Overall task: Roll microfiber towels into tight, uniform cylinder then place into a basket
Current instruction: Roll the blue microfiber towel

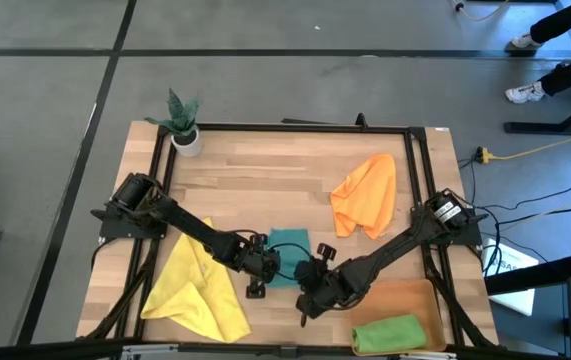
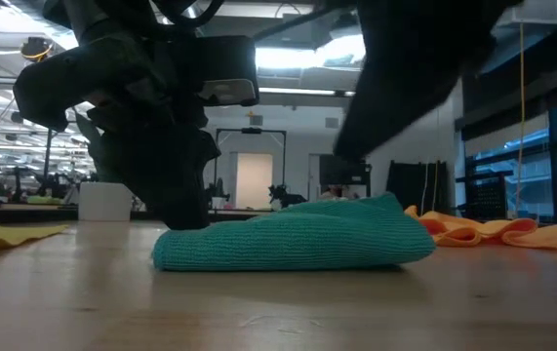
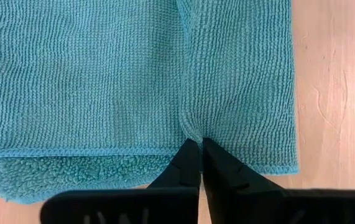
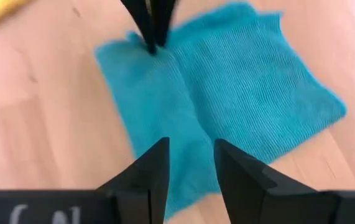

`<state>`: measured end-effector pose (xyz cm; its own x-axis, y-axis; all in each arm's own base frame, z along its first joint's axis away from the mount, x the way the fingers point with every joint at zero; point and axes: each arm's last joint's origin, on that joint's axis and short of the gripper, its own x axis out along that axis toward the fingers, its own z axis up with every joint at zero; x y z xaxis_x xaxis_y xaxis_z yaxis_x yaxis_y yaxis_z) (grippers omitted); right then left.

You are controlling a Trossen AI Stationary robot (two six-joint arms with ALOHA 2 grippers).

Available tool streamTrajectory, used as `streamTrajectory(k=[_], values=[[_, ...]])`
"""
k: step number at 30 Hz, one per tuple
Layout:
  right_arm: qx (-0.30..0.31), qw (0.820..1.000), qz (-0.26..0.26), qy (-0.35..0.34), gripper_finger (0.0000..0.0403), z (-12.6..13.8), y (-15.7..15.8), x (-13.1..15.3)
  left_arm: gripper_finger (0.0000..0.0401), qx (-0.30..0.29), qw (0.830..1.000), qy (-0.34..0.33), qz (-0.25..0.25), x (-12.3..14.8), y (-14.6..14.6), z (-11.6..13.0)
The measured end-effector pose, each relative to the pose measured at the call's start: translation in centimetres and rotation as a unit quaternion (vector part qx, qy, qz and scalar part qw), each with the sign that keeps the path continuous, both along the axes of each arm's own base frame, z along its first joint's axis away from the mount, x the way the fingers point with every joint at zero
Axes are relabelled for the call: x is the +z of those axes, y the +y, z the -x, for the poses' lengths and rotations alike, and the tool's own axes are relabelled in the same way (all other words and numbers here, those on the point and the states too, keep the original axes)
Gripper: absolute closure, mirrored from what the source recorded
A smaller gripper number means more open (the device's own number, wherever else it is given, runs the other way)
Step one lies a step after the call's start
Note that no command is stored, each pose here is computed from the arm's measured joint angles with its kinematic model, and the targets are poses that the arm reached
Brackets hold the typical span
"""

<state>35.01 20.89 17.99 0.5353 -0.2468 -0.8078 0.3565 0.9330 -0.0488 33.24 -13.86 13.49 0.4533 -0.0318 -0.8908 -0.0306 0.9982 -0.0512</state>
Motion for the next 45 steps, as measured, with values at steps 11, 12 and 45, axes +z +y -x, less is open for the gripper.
streamTrajectory(k=[11, 12, 45], values=[[0.09, 0.993, 0.033, -0.072, 0.0275, -0.3, 0.1, -2.5, 0.0401, 0.0, 1.0, 0.001, 0.0, 0.0, 0.0, 0.0], [0.096, 0.992, 0.04, -0.071, 0.0275, -0.3, -0.2, -3.0, 0.0401, 0.0, 1.0, 0.0, 0.0, 0.0, 0.0, 0.0], [0.12, 0.989, 0.007, -0.087, 0.0275, 1.6, -2.7, -7.7, 0.032, -0.002, 0.999, -0.032, -0.019, 0.0, -0.7, -0.1]])
